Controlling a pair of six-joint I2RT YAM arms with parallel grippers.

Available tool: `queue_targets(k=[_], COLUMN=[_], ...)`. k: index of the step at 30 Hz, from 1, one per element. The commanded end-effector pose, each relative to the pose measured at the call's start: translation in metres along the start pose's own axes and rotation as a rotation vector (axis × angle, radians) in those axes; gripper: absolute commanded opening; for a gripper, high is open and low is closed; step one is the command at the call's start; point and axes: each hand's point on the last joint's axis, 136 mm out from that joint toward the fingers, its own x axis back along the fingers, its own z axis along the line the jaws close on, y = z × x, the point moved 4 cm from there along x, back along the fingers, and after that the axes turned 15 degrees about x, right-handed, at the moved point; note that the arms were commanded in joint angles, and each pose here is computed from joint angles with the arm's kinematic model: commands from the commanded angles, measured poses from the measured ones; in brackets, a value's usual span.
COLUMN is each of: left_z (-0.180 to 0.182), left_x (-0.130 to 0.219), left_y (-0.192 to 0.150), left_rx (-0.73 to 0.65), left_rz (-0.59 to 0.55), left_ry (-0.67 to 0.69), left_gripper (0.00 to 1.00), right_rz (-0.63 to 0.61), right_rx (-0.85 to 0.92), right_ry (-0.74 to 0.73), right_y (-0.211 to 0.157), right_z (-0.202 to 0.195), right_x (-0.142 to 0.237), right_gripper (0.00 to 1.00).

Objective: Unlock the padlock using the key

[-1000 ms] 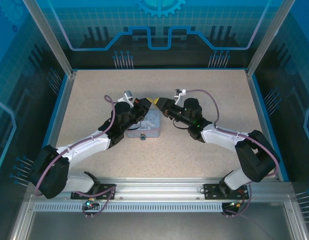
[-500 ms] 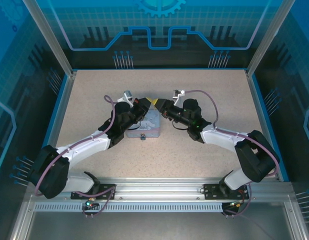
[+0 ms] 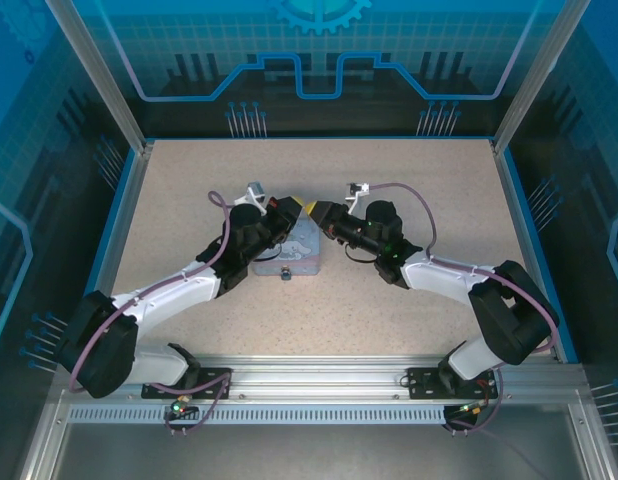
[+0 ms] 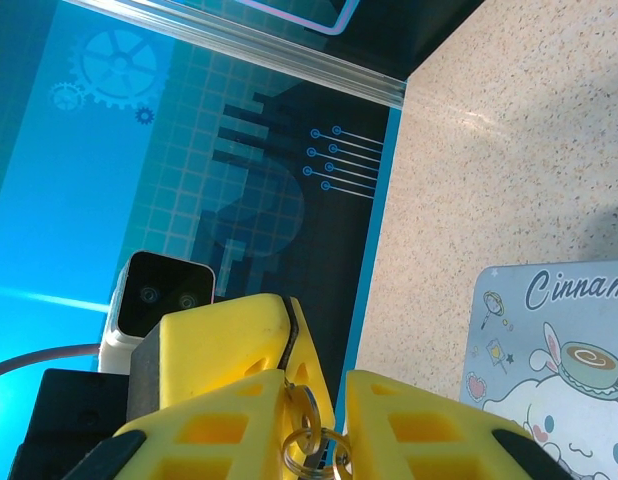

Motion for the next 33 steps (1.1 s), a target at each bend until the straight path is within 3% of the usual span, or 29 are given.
queue_targets(k=[1, 9, 22, 27, 30, 33], left_z=[-0.013, -0.010, -0.014, -0.021, -0.024, -0.025], left_x=[0.009, 0.011, 0.011, 0.011, 0.011, 0.011], left_y=[0.001, 0.002, 0.001, 0.001, 0.000, 0.000], left_rx=[-0.022, -0.019, -0.031, -0.048, -0.057, -0.060], left_rz=[-0.021, -0.026, -0.022, -0.019, -0.014, -0.012], left_ry=[-0.044, -0.040, -0.049, -0.068, -0.075, -0.079], left_gripper=[0.00, 0.00, 0.00, 0.00, 0.00, 0.00], right_rz=[-0.019, -0.020, 0.000, 0.008, 0.014, 0.018], right_rx=[0.021, 0.025, 0.032, 0.022, 0.022, 0.023], right_ry=[0.017, 0.026, 0.028, 0.022, 0.023, 0.023], right_y=[0.004, 0.008, 0.006, 0.005, 0.005, 0.006], right_z=[0.007, 0.010, 0.008, 0.005, 0.005, 0.005], right_x=[0.002, 0.001, 0.004, 0.003, 0.003, 0.003], right_gripper=[0.20, 0.00, 0.00, 0.13, 0.31, 0.30])
